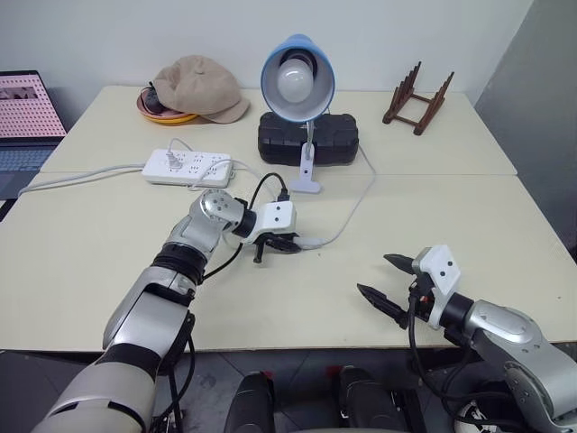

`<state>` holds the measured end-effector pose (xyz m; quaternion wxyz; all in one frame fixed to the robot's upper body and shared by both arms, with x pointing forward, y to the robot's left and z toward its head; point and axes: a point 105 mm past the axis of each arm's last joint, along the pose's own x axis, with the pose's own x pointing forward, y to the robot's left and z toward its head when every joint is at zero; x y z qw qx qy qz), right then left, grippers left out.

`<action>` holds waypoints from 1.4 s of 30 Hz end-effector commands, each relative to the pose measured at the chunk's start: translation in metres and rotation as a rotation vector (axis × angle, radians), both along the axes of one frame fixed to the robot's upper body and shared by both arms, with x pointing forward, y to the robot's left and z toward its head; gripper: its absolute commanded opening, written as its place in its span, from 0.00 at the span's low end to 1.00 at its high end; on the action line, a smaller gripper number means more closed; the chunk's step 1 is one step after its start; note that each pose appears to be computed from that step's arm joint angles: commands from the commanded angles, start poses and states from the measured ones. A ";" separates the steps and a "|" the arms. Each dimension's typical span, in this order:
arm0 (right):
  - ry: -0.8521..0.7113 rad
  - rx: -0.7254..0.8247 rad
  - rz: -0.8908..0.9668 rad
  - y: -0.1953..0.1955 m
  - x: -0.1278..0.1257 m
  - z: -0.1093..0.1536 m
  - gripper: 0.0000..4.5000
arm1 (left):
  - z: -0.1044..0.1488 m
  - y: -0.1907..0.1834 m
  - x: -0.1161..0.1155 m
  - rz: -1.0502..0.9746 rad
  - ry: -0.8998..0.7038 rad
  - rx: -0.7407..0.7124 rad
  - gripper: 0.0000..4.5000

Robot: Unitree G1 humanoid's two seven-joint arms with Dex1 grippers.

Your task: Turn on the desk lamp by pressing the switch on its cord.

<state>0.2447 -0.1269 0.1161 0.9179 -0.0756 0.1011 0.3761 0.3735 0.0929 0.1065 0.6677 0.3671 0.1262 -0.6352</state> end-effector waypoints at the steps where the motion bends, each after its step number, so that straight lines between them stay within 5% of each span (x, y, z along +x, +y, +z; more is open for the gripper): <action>1: -0.038 0.055 -0.006 0.003 0.000 0.015 1.00 | 0.025 -0.008 0.002 0.037 0.080 -0.135 0.09; 6: 0.059 0.238 -0.019 0.007 -0.001 0.016 1.00 | 0.060 -0.024 -0.020 0.095 0.481 -0.414 0.09; 12: 0.261 0.753 0.118 0.020 0.000 0.053 1.00 | 0.096 -0.030 -0.065 0.083 0.936 -0.625 0.09; 21: 0.316 0.900 0.276 0.031 -0.003 0.094 1.00 | 0.101 -0.037 -0.091 0.074 1.058 -0.651 0.09; 40: 0.349 0.874 0.335 0.052 0.004 0.097 1.00 | 0.104 -0.041 -0.099 0.076 1.074 -0.681 0.09; 42: 0.347 0.884 0.333 0.052 0.006 0.099 0.92 | 0.104 -0.041 -0.099 0.075 1.075 -0.681 0.09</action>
